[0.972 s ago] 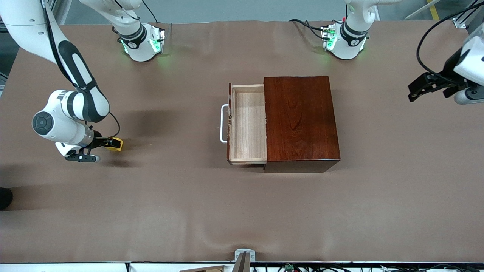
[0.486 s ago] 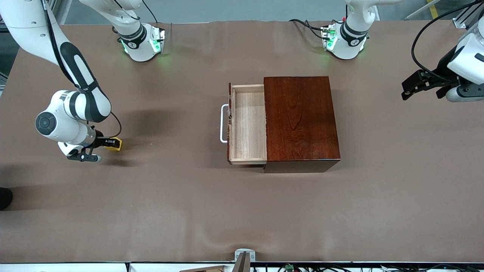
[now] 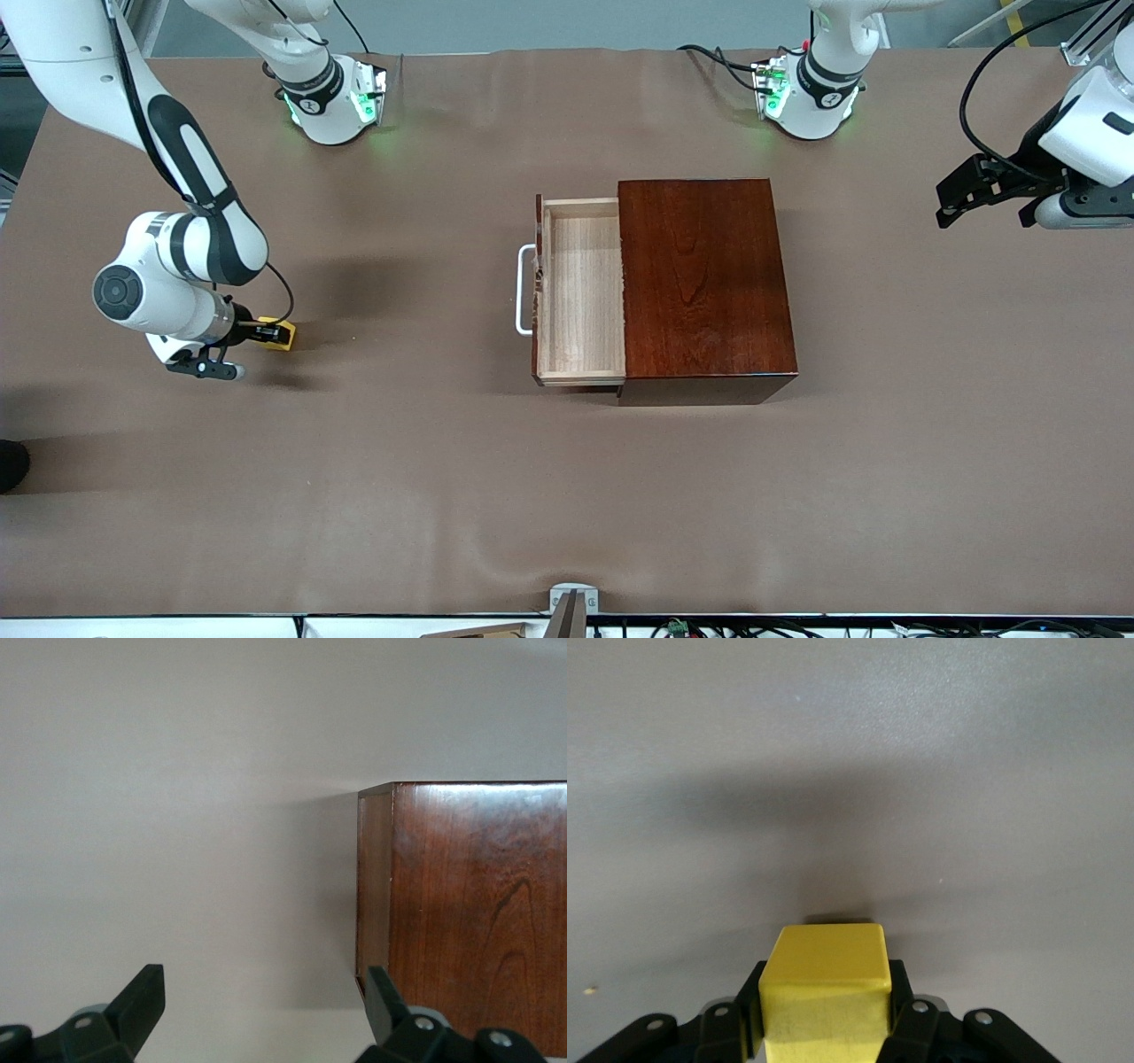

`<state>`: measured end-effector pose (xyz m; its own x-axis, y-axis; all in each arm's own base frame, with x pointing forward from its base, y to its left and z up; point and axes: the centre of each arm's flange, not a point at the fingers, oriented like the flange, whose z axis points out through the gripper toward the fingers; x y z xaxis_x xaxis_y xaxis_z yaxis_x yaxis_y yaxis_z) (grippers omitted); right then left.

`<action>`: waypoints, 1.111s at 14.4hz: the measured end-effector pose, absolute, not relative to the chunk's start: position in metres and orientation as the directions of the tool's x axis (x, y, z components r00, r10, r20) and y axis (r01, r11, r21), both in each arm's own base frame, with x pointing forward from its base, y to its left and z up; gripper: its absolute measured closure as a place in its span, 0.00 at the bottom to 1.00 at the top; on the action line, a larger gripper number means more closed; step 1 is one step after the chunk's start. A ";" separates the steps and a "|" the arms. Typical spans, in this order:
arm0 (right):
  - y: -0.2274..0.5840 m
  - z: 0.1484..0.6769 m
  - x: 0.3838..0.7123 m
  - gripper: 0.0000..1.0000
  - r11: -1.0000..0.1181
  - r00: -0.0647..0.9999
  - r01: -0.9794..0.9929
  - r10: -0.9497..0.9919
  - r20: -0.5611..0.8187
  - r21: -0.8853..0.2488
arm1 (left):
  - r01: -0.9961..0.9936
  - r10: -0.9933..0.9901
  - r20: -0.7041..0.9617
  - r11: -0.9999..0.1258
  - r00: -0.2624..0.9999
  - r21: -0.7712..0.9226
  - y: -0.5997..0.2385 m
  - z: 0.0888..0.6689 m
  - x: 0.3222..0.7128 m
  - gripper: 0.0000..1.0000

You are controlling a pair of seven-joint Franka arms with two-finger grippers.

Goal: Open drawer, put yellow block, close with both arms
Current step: 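Grasp the yellow cube with the right gripper, then carry the yellow cube with the right gripper over the open drawer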

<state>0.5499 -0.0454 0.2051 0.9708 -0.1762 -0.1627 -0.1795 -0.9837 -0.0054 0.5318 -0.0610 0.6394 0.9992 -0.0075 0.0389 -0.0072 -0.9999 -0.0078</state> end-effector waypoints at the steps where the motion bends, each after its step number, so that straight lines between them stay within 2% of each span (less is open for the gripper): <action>1: -0.040 0.214 0.551 0.44 -0.983 0.968 -0.186 -0.183 -0.170 -0.002 | -0.009 -0.009 0.038 -1.000 0.999 -0.008 -0.061 0.639 0.532 0.00; 8: 0.018 0.277 0.550 0.44 -0.963 0.944 -0.271 -0.265 -0.196 -0.005 | -0.008 -0.009 0.036 -1.000 0.999 -0.009 -0.060 0.639 0.529 0.00; 11: 0.036 0.290 0.549 0.44 -0.956 0.937 -0.292 -0.278 -0.210 -0.035 | -0.007 -0.007 0.041 -1.000 0.999 -0.010 -0.059 0.641 0.527 0.00; 16: 0.071 0.303 0.546 0.44 -0.933 0.915 -0.358 -0.347 -0.207 -0.018 | -0.001 -0.001 0.042 -1.000 0.999 -0.011 -0.056 0.642 0.526 0.00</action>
